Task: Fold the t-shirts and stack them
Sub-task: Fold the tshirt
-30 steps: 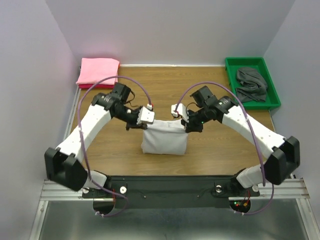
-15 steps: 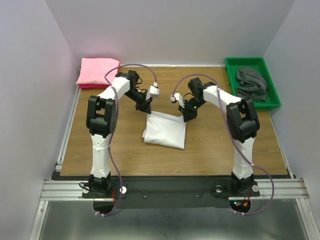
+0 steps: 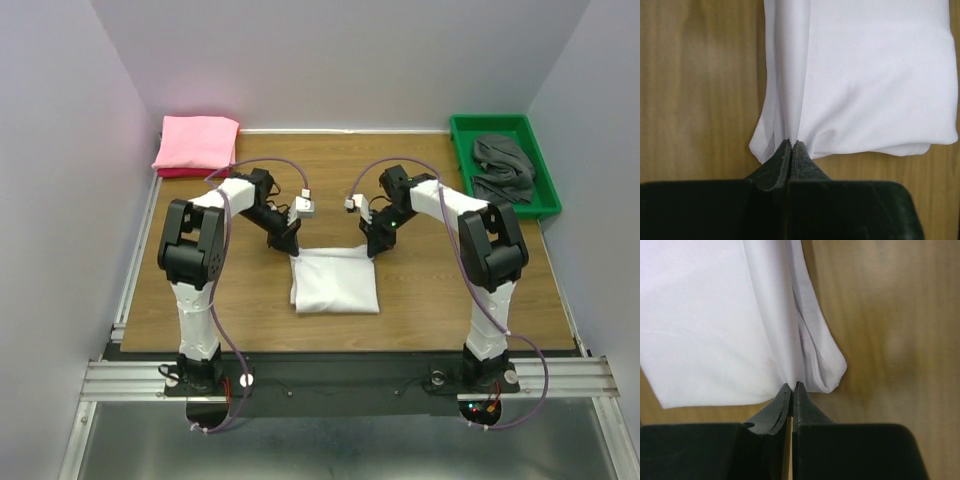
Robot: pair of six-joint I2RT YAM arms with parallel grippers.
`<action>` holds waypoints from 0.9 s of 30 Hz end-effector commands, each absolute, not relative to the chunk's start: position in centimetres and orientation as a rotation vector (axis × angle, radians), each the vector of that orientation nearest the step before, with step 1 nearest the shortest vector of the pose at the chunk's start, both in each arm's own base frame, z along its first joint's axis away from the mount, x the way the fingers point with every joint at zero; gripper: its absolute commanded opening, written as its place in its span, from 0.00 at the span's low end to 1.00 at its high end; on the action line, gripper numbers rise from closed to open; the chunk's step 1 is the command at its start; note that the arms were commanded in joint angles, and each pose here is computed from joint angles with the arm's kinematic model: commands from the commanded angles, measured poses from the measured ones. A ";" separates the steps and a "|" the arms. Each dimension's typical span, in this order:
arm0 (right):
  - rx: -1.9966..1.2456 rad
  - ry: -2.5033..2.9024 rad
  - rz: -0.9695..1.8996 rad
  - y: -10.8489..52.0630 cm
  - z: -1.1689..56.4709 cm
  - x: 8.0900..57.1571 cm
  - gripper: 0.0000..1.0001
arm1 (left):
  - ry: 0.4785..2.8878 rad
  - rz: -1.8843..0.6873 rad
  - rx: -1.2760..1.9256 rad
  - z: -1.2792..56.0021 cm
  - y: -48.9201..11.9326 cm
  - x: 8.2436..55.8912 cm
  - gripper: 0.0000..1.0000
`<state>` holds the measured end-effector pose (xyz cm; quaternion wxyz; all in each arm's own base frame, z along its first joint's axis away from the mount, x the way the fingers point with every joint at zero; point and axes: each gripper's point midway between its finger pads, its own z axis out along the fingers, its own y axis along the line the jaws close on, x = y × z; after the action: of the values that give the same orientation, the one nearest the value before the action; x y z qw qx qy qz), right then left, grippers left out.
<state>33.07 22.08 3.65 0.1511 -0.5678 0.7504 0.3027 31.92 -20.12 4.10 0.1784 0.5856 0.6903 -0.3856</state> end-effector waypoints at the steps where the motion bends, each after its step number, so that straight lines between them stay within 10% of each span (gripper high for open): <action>1: -1.502 2.166 0.981 23.9 8.9 30.4 0.04 | 1.871 -1.035 1.652 7.4 -19.8 30.6 0.06; 13: -1.385 2.294 0.961 24.8 8.2 32.9 0.10 | 1.951 -1.014 1.562 5.9 -17.8 32.7 0.13; 16: -1.318 2.355 0.953 25.0 7.1 34.1 0.36 | 2.000 -0.995 1.546 5.0 -16.6 33.7 0.30; 17: -1.297 2.362 0.949 25.0 7.1 34.4 0.68 | 2.008 -0.986 1.538 5.1 -16.4 34.0 0.34; 18: -1.274 2.367 0.943 24.9 7.4 34.8 0.71 | 2.013 -0.984 1.526 5.3 -16.2 34.2 0.37; 27: -0.978 2.207 0.950 24.1 16.0 37.8 0.58 | 1.981 -0.908 1.151 13.1 -13.1 37.9 0.49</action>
<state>36.14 22.74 8.61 0.1669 -0.3760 0.8522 0.3234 35.81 -13.08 5.83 0.2445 0.4918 0.7627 -0.3415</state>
